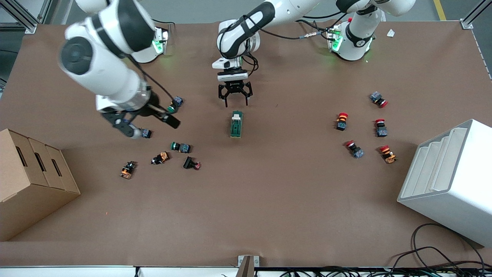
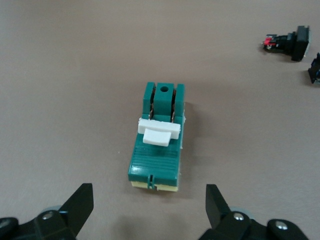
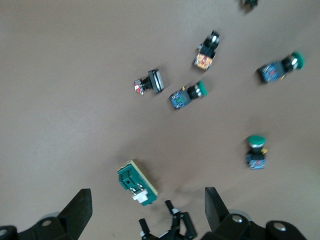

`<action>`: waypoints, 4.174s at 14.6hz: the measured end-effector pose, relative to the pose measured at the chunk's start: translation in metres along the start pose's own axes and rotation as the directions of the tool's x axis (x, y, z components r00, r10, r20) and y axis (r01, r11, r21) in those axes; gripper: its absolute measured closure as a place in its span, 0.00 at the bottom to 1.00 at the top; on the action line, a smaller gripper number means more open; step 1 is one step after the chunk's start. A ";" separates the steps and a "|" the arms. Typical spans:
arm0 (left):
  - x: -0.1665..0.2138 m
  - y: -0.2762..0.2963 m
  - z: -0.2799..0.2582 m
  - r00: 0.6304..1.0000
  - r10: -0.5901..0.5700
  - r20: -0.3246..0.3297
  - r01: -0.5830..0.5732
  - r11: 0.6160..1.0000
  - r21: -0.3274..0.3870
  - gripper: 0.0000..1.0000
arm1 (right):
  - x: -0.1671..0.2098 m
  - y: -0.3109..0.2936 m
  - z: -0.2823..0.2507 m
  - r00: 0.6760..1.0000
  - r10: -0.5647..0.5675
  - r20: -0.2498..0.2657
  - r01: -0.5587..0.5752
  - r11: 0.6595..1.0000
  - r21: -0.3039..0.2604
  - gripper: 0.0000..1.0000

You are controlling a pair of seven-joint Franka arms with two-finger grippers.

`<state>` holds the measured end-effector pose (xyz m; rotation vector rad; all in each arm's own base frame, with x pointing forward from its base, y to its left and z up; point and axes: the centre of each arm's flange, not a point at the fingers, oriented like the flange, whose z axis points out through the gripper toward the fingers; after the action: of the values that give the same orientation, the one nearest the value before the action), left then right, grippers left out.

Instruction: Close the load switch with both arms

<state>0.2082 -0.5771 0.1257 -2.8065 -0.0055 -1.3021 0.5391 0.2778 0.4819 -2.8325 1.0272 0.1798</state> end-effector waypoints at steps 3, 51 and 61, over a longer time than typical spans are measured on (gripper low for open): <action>-0.023 -0.010 0.025 0.993 0.034 -0.110 -0.037 0.999 -0.020 0.00 | -0.025 -0.010 0.050 0.997 0.079 -0.008 -0.079 0.997 0.005 0.00; -0.049 -0.011 0.044 0.953 -0.037 -0.301 0.004 0.994 -0.110 0.00 | -0.146 -0.072 0.294 0.982 0.188 -0.026 -0.189 0.982 -0.019 0.00; -0.050 -0.010 0.044 0.950 -0.037 -0.310 0.004 0.994 -0.106 0.00 | -0.128 -0.095 0.268 0.972 0.233 -0.008 -0.232 0.972 0.038 0.00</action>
<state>0.2089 -0.5639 0.0594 -2.6522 0.0463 -1.7853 0.4839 0.4726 0.2442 -2.6773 1.3499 0.1636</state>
